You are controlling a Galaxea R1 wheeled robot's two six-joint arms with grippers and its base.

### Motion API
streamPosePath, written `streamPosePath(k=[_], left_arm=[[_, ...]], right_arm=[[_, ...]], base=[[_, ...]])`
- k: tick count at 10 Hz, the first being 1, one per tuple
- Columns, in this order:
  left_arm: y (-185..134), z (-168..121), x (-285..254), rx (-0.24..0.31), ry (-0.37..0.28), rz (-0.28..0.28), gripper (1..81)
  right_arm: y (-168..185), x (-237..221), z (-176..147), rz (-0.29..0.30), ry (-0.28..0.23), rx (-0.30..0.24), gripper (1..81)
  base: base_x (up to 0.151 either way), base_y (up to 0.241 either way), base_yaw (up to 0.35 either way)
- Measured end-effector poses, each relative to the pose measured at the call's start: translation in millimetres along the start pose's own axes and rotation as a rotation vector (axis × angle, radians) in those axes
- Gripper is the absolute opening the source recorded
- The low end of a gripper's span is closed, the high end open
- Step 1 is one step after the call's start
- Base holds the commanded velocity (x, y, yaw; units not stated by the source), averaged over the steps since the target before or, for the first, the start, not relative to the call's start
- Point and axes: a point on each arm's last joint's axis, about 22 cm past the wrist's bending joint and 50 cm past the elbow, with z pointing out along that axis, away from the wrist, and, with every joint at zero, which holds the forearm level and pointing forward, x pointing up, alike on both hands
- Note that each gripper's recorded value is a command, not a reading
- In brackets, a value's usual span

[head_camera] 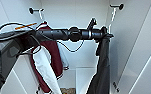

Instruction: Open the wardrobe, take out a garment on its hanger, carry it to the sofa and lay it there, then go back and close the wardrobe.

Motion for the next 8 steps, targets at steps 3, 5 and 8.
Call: streamPosePath(k=[3,5,8], left_arm=[[-2.8,-1.4,-12.8,-0.007,-0.016,-0.01,1.0],[-19.8,-6.7,-13.6,0.005,-0.005,-0.033,1.0],[-21.0,-8.4,-19.3,-0.002,-0.008,-0.022,1.0]], right_arm=[[0.1,-11.2,-2.1,-0.004,0.013,0.006,81.1],[-0.6,-17.3,-6.1,-0.032,0.07,0.019,81.1],[5.2,-17.1,-11.0,-0.061,0.108,0.024,81.1]], base=[[-0.104,0.0,0.0],[-0.105,0.0,0.0],[-0.109,0.0,0.0]])
